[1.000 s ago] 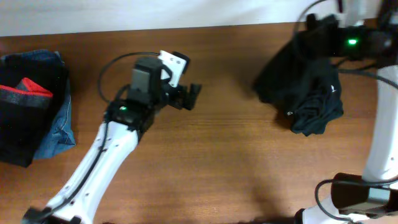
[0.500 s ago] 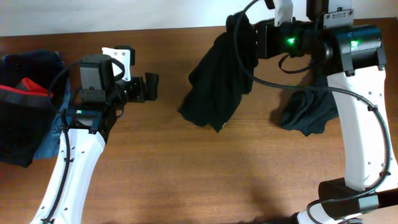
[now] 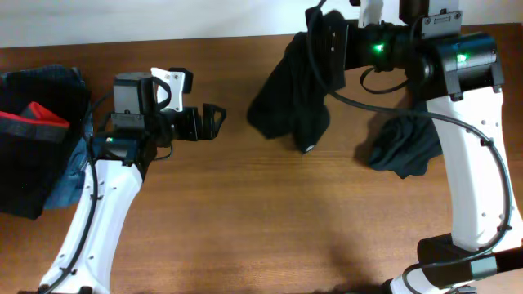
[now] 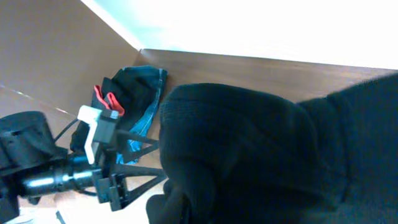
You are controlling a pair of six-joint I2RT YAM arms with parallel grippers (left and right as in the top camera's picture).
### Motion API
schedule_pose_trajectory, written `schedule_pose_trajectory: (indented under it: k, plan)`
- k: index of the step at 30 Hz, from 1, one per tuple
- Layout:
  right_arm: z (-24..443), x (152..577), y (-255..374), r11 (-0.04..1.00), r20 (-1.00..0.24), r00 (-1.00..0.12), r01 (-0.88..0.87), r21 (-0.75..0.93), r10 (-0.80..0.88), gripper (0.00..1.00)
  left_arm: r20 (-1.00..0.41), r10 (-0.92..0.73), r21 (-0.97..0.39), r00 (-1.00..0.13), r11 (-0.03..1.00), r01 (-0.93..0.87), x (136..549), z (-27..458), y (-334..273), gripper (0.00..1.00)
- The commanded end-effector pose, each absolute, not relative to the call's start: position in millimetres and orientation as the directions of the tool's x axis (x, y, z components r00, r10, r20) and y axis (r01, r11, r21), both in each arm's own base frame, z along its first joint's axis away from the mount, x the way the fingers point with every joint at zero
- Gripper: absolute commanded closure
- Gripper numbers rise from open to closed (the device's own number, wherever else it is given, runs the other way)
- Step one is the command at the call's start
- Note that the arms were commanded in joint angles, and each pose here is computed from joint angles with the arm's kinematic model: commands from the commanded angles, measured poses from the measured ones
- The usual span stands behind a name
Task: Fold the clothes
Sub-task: 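Lift the black garment with the right gripper and drop it center table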
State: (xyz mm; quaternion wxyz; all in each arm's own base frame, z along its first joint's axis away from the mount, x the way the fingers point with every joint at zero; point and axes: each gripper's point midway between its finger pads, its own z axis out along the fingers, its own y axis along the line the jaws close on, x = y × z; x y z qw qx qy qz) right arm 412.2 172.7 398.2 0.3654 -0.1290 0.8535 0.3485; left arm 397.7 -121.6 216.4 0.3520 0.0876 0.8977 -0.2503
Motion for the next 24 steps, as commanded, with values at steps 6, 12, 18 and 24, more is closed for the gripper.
schedule_pose_trajectory:
  k: [6, 12, 18, 24]
  plan:
    - [424.4, 378.8, 210.8, 0.664, -0.762, -0.647, -0.584, 0.466, -0.034, 0.62, -0.687, -0.050, -0.380, -0.724, 0.875, 0.301, 409.5, 218.7, -107.2, 0.01]
    - [384.9, 398.6, 158.4, 0.890, -0.733, -0.675, -0.380, 0.251, -0.081, 0.38, -0.690, -0.078, -0.379, -0.719, 0.886, 0.268, 414.0, 219.3, -91.4, 0.01]
    - [335.8, 402.6, 124.6, 0.962, -0.619, -0.780, -0.231, 0.145, -0.095, 0.32, -0.693, -0.076, -0.378, -0.717, 0.885, 0.272, 415.9, 218.5, -92.5, 0.01]
    - [258.9, 408.4, 109.3, 0.979, -0.408, -0.913, -0.085, 0.187, -0.001, 0.32, -0.666, -0.040, -0.377, -0.745, 0.880, 0.290, 420.8, 197.0, -103.6, 0.01]
